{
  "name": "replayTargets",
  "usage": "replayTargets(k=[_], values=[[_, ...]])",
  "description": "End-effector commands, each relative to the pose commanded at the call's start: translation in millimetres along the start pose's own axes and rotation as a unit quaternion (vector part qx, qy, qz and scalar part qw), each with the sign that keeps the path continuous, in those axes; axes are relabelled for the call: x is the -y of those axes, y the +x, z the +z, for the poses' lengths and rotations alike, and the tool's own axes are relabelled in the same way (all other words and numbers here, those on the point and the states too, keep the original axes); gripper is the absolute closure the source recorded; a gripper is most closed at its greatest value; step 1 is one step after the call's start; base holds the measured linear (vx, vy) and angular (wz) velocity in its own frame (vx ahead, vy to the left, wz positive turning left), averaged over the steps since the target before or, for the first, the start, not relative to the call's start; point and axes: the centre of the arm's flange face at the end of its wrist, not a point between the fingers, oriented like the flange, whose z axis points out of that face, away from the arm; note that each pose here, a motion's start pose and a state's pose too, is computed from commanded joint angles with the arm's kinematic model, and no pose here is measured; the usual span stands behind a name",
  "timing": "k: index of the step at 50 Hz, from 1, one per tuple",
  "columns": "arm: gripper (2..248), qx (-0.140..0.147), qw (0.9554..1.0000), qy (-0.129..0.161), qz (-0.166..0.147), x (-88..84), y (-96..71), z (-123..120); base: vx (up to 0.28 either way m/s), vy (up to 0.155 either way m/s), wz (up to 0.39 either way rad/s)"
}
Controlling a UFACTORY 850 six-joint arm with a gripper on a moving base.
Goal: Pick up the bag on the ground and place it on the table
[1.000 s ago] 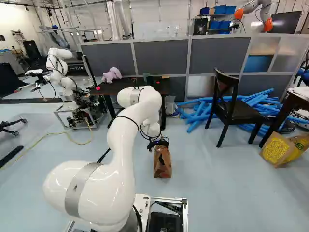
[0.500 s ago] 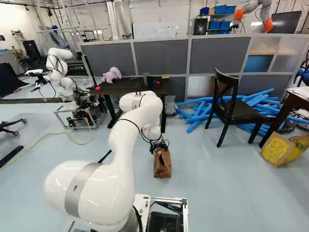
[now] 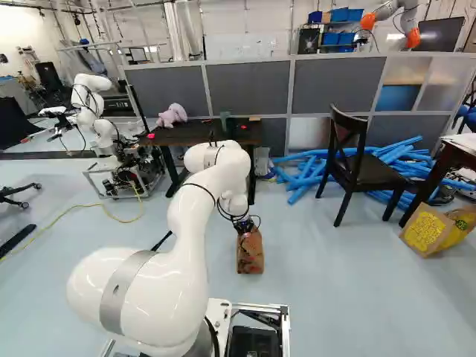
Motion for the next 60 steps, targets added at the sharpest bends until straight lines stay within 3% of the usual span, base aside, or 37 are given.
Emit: replayTargets(k=[22, 60], values=[[229, 0.005, 1.0, 0.002, 0.0, 1.6, -5.2, -3.5, 0.0, 0.0, 0.0], [229, 0.046, 0.9988, 0.015, -0.003, 18.8, -47.7, -66.8, 0.0, 0.0, 0.0]])
